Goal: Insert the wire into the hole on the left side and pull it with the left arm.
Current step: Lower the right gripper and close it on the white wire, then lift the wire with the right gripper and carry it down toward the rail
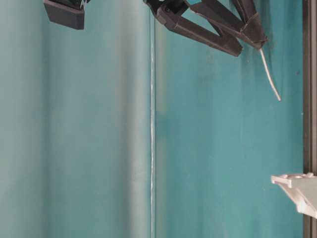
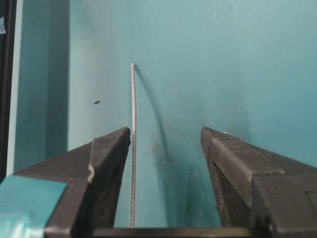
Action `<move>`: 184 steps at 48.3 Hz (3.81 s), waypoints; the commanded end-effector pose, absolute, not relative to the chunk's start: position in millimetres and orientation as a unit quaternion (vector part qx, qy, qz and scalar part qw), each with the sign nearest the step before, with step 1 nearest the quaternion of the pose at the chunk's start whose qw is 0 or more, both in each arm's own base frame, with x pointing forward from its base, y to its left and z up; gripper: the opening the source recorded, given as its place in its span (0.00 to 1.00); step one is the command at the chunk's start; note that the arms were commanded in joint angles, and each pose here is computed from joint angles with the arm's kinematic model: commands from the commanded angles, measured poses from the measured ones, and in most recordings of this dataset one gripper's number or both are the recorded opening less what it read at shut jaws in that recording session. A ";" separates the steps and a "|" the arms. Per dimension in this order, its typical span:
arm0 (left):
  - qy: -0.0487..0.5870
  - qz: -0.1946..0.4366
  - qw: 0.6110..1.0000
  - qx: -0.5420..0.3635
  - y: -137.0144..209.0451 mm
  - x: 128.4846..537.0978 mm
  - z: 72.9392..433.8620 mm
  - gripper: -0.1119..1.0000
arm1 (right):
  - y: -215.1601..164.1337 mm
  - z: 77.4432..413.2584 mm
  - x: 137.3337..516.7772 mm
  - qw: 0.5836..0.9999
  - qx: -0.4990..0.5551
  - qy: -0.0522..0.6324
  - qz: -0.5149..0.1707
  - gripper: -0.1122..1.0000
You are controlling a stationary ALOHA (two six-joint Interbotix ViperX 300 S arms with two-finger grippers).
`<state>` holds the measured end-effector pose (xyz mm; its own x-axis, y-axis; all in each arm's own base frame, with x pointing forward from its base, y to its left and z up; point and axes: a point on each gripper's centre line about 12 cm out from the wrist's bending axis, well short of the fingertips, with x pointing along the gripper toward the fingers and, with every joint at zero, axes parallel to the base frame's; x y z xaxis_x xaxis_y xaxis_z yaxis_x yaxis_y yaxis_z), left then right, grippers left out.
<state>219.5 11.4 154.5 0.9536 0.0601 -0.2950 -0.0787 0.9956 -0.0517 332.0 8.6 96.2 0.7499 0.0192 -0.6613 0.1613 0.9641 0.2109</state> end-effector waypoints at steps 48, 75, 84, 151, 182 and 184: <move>0.133 0.035 0.990 -0.030 11.6 224.5 161.9 0.70 | 6.3 99.6 341.5 0.931 0.126 0.340 -0.038 0.14; 0.129 0.035 0.991 -0.030 11.7 226.5 164.2 0.70 | -0.7 142.8 336.3 0.945 0.120 0.302 -0.038 0.14; 0.129 0.035 0.991 -0.030 11.8 227.1 165.0 0.70 | -2.8 158.1 332.9 0.949 0.111 0.293 -0.036 0.14; 0.119 -0.003 0.991 -0.061 -9.6 238.4 156.6 0.70 | 40.2 157.7 322.2 0.966 0.164 0.197 0.014 0.14; 0.109 -0.045 0.992 -0.050 -34.1 261.8 125.5 0.70 | 78.1 138.0 322.0 0.977 0.134 0.155 -0.052 0.14; 0.109 -0.047 0.992 -0.049 -35.3 261.4 124.2 0.70 | 83.0 137.0 321.5 0.978 0.129 0.152 -0.055 0.14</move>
